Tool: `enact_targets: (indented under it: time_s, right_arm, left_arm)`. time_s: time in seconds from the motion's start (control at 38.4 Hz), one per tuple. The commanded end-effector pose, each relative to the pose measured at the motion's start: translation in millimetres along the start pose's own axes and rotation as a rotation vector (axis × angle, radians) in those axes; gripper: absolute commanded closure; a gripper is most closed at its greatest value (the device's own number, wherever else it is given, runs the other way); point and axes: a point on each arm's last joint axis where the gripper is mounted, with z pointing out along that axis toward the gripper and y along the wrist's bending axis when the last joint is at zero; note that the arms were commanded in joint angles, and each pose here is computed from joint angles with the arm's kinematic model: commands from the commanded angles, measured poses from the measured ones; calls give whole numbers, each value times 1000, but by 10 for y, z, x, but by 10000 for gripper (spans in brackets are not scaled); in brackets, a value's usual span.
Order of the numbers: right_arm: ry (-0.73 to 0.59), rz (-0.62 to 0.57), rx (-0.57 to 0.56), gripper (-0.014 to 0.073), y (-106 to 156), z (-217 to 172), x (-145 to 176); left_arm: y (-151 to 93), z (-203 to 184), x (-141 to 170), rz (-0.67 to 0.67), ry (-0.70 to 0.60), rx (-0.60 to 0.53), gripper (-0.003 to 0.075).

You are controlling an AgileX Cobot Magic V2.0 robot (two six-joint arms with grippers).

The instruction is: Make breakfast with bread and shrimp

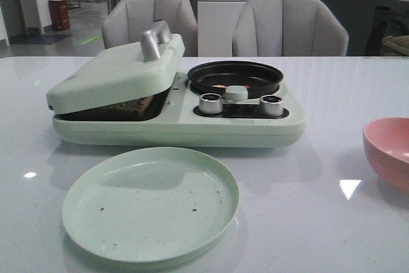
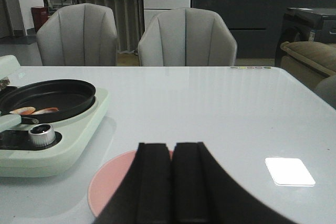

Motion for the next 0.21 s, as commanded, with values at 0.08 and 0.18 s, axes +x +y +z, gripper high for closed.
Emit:
enact_targets:
  time_s: [0.08, 0.18]
  right_arm:
    - [-140, -10, -4, 578, 5, -33, -167]
    - [-140, -10, -4, 578, 5, -33, -167]
  left_arm:
    - [3, -20, -71, -18, -102, -3, 619]
    - [3, -20, -71, -18, -102, -3, 619]
